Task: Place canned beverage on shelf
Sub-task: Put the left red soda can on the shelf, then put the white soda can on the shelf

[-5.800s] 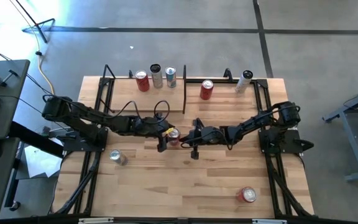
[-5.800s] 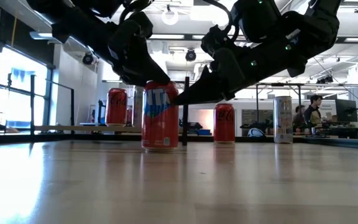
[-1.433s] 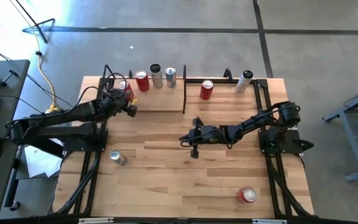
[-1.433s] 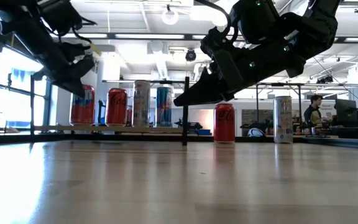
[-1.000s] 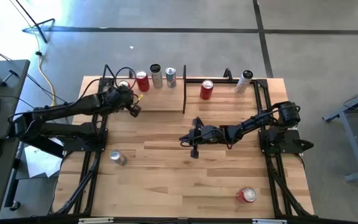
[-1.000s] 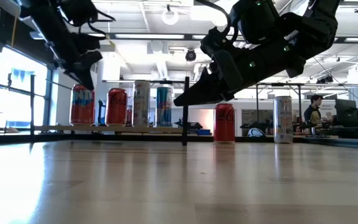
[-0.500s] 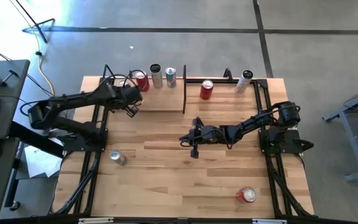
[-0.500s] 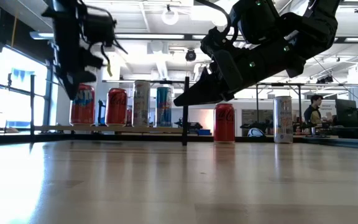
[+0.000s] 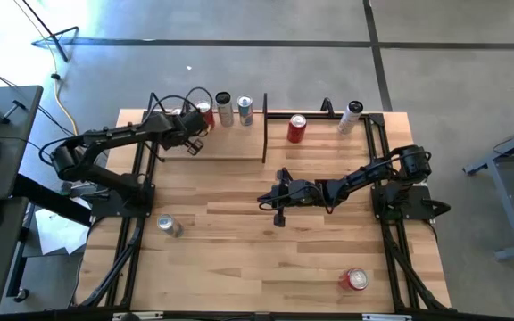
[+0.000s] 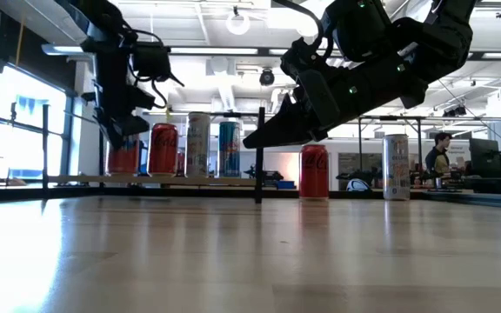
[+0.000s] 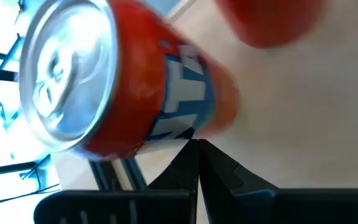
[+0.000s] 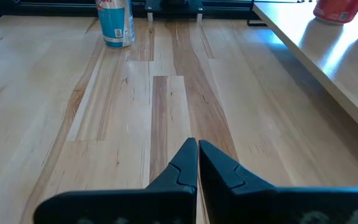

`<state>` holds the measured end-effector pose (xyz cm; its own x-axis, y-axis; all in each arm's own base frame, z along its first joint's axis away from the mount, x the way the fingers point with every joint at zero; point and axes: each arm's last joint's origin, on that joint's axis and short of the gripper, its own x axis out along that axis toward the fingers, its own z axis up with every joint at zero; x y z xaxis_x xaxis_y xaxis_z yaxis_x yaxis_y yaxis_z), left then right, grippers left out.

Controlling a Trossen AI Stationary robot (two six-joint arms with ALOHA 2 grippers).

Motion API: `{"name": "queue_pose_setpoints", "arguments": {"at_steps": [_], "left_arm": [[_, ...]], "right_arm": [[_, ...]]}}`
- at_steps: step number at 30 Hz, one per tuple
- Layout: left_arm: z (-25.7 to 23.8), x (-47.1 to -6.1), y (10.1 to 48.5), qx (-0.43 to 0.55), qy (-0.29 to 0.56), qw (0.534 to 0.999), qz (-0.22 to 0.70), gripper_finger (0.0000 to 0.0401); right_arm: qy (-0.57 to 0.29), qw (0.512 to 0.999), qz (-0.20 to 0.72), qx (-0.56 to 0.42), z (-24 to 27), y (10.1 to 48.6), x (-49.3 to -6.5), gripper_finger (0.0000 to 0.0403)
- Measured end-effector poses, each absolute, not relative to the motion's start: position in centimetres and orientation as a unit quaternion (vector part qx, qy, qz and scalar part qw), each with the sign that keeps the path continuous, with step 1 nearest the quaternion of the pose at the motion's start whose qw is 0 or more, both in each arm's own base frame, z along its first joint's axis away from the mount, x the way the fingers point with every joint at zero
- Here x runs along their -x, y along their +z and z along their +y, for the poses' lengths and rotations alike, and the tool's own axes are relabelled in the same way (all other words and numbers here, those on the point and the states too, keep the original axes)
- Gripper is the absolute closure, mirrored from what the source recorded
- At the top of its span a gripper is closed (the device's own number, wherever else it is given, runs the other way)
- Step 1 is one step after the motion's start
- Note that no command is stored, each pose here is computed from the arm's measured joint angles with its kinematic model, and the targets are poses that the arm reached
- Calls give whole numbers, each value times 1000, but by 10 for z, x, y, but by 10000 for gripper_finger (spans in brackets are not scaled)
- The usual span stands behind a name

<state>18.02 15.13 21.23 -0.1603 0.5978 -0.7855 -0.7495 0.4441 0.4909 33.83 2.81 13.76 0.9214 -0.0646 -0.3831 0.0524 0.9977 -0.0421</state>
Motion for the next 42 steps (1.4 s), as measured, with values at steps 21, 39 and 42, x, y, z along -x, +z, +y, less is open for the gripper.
{"name": "queue_pose_setpoints", "arguments": {"at_steps": [21,39,42], "left_arm": [[91,-171,250,67,480,759,434,401],[5,-190,196,60,280,942,176,401],[3,-190,194,57,256,950,171,401]], "right_arm": [[-45,972,228,47,34,141,-332,403],[-269,927,240,106,4,272,-212,403],[-352,906,229,59,-19,283,-188,402]]}}
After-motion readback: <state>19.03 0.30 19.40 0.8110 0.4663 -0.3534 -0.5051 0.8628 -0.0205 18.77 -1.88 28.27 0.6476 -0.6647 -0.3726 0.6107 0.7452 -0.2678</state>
